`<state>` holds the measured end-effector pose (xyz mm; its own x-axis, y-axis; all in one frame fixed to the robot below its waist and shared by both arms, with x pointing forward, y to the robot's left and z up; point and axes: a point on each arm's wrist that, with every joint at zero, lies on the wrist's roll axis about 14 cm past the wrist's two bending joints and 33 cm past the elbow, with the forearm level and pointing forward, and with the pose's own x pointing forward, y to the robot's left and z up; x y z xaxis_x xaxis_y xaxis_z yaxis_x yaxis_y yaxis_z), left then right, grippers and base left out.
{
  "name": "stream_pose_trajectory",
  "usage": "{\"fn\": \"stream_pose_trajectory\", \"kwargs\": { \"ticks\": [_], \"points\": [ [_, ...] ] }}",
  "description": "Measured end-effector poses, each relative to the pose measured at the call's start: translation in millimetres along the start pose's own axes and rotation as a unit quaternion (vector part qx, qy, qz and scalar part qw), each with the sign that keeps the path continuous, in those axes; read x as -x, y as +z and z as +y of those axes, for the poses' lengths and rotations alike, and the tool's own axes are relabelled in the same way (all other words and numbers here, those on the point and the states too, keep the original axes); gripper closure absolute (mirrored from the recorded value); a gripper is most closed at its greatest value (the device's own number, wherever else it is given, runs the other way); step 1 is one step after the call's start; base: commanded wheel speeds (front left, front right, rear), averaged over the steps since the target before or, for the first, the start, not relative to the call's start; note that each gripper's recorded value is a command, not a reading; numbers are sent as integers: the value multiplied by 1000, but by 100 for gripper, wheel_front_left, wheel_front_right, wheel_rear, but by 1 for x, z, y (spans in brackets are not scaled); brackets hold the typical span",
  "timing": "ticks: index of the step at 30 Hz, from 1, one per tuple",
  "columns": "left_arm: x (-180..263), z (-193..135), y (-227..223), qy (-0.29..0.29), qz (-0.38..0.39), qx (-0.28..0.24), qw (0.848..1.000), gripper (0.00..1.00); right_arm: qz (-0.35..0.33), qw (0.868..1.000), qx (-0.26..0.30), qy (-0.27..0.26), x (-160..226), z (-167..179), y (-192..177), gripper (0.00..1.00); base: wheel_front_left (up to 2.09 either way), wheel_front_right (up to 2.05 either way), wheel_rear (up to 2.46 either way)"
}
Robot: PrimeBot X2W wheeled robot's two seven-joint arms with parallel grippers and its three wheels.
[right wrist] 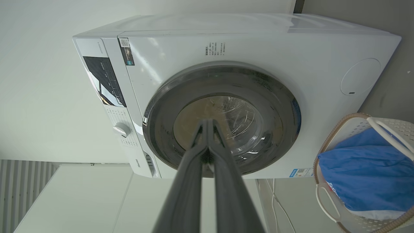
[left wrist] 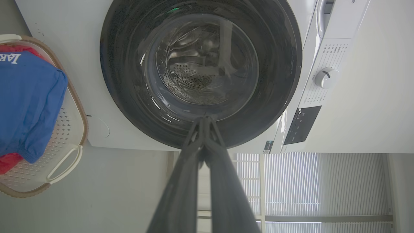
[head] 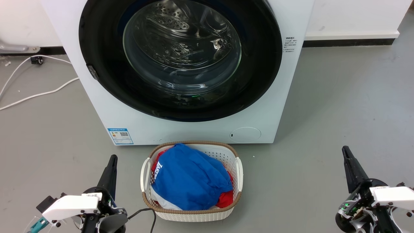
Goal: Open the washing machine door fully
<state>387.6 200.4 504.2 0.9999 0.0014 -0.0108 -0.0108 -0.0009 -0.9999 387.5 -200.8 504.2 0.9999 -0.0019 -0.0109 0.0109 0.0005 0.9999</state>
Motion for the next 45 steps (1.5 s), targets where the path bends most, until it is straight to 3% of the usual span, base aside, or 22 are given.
{"fn": "stream_pose_trajectory", "kwargs": {
  "ticks": [41,42,45],
  "points": [
    [0,0,0,0,1,0,1000,100,-1,1000,-1,0,0,0,0,100,0,0,0],
    [1,3,-1,4,1,0,1000,0,-1,1000,-1,-4,1,-3,0,0,0,0,0],
    [8,19,-2,29,2,4,1000,0,-2,1000,-3,-27,8,-18,1,0,0,0,0]
  ]
}}
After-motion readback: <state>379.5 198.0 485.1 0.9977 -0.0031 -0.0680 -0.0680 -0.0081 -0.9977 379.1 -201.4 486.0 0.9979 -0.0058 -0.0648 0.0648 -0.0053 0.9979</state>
